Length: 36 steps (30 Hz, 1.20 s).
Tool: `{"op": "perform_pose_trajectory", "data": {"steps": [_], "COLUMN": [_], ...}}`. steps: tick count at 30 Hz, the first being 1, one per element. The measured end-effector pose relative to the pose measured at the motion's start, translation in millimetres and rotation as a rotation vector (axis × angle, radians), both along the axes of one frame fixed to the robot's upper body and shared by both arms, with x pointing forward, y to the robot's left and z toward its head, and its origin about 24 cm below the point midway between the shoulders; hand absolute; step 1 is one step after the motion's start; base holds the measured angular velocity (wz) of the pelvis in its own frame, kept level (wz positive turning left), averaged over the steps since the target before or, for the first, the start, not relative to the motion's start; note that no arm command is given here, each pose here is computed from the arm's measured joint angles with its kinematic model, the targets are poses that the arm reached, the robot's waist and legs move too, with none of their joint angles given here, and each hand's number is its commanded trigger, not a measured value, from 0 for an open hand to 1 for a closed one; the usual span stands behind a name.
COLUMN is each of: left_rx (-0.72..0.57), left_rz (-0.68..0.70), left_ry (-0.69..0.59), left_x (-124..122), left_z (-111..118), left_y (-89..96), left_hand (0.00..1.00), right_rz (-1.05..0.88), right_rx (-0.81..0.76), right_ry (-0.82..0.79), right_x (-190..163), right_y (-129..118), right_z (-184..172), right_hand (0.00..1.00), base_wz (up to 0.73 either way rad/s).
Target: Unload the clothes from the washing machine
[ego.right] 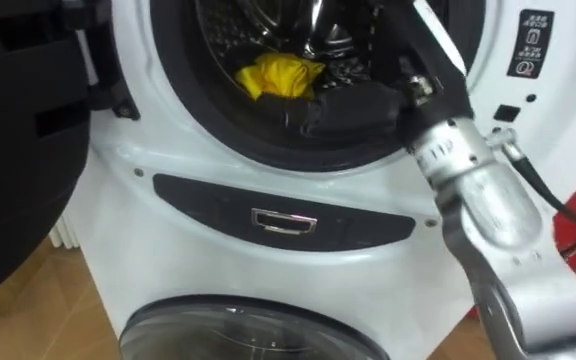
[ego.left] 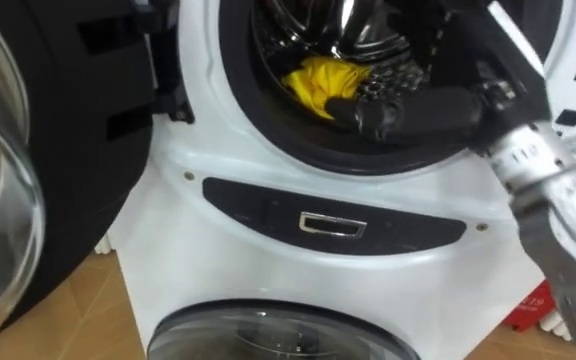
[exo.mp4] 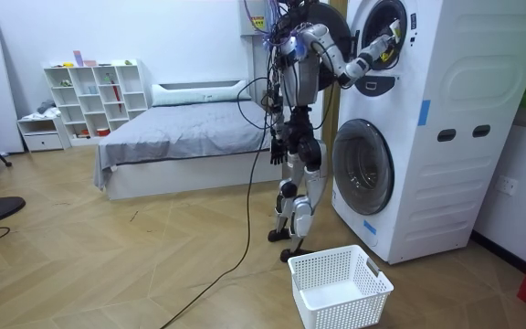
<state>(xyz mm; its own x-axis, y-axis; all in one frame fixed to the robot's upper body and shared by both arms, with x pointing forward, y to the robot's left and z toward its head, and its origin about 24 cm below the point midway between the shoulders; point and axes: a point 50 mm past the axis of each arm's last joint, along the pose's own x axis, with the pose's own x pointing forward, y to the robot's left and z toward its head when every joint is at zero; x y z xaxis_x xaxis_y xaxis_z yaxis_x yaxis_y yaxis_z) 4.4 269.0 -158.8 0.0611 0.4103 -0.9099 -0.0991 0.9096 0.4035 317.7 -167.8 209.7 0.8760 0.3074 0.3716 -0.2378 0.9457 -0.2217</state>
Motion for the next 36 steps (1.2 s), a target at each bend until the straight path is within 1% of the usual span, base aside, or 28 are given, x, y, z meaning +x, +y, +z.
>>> {"op": "perform_pose_trajectory", "data": {"steps": [2,4,8,12,17,22,26,33,36], "left_rx": [0.008,0.008,0.010,0.014,0.017,0.024,0.018,-0.002,0.002], "left_rz": [-0.019,-0.022,-0.015,-0.015,0.005,0.039,0.044,0.117,0.115], "left_ry": [0.002,0.000,0.024,0.026,0.041,0.037,0.026,0.020,0.012], "left_x": [1.5,3.1,-0.5,2.7,0.3,0.6,2.3,1.1,4.3], "left_z": [1.1,1.3,1.5,2.2,2.8,4.1,3.8,4.8,5.8], "left_y": [1.4,1.6,2.9,5.0,6.5,9.9,7.3,10.0,11.5], "left_hand": [0.00,0.00,0.00,0.00,0.00,0.00,0.00,0.00,0.00], "right_rz": [-0.038,-0.095,-0.099,-0.129,-0.186,-0.271,-0.266,-0.219,-0.211], "right_rx": [-0.022,-0.087,-0.132,-0.138,-0.208,-0.356,-0.404,-0.469,-0.505], "right_ry": [0.040,0.054,0.069,0.138,0.148,0.140,0.164,0.319,0.352], "right_x": [10.6,19.0,22.7,31.8,34.0,35.1,38.7,51.0,54.2], "right_y": [-4.9,-8.3,-5.2,-9.7,-12.9,-15.7,-16.8,-23.7,-27.8], "right_z": [-2.5,-2.8,-6.7,-14.6,-15.6,-18.3,-17.6,-26.1,-25.1], "right_hand": [0.00,0.00,0.00,0.00,0.00,0.00,0.00,0.00,0.00], "base_wz": [0.15,0.14,0.03,0.08,0.04,0.08,0.02,0.09,0.06]}}
